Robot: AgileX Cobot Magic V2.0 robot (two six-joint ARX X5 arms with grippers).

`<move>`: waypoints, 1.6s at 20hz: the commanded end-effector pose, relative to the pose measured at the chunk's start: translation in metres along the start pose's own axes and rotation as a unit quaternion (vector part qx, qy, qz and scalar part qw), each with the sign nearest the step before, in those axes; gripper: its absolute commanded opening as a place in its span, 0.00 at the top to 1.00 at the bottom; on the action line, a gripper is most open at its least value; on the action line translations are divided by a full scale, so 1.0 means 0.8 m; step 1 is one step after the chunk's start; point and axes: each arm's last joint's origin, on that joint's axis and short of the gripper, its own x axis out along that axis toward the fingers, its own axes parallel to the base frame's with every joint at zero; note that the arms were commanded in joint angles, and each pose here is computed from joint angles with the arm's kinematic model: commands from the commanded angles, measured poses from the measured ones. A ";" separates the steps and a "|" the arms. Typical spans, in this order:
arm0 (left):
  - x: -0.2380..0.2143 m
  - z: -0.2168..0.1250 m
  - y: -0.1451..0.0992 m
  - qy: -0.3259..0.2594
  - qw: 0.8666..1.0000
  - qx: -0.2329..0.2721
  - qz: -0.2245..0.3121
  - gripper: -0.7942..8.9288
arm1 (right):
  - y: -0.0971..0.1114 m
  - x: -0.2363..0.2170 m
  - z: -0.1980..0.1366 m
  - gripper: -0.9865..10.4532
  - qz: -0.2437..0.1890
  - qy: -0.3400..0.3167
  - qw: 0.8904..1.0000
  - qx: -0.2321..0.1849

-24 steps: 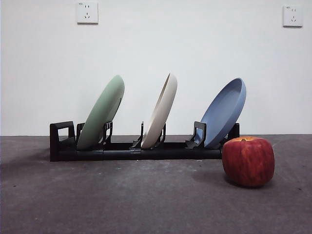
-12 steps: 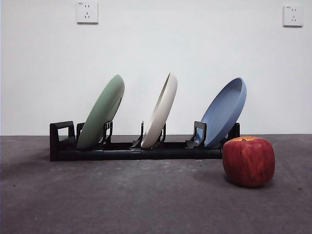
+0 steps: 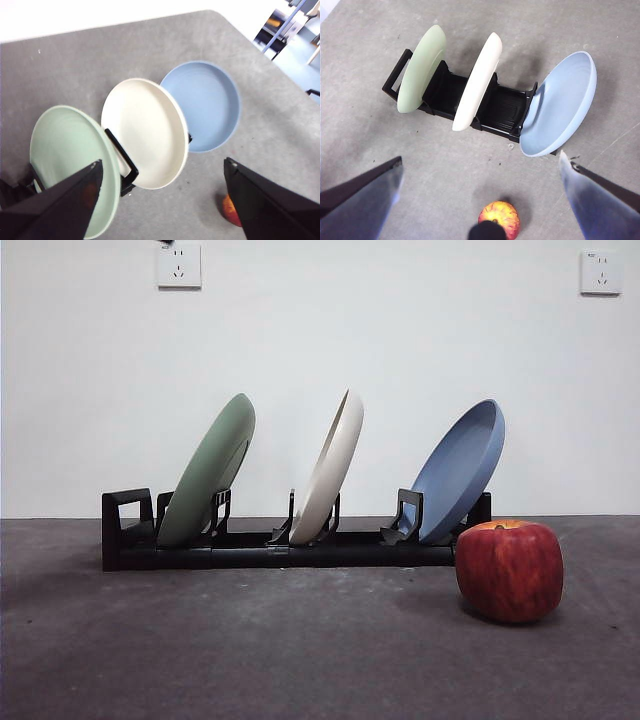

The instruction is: Take the green plate from the plate rack,put the plate on the table,take the apple from the table,put the apple in the plate

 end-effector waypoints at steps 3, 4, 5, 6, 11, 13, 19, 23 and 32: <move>0.056 0.021 0.021 0.052 0.998 -0.020 0.014 0.50 | 0.000 0.002 0.001 0.34 0.000 0.001 1.000 0.002; 0.069 0.027 0.026 0.064 0.997 -0.024 0.025 0.50 | 0.000 0.002 0.001 0.34 0.000 0.002 1.000 0.003; 0.080 0.031 0.031 0.077 0.996 -0.026 0.040 0.50 | 0.000 0.002 0.000 0.34 0.000 0.004 1.000 0.003; 0.090 0.033 0.036 0.089 0.994 -0.028 0.048 0.50 | 0.000 0.002 0.000 0.34 0.000 0.004 1.000 0.004; 0.139 0.028 0.056 0.127 0.990 -0.039 0.054 0.50 | 0.000 0.002 0.000 0.34 0.000 0.004 1.000 0.012; 0.157 0.019 0.064 0.150 0.986 -0.046 0.059 0.50 | 0.000 0.003 0.000 0.34 0.000 0.004 1.000 0.012; 0.193 0.003 0.072 0.182 0.980 -0.052 0.065 0.51 | -0.001 0.003 0.001 0.34 -0.001 0.004 1.000 0.012; 0.200 0.001 0.072 0.181 0.980 -0.051 0.066 0.53 | -0.001 0.003 0.001 0.34 -0.005 0.003 1.000 0.011; 0.209 -0.005 0.074 0.198 0.977 -0.040 0.070 0.93 | -0.001 0.003 0.002 0.34 -0.005 0.001 1.000 0.011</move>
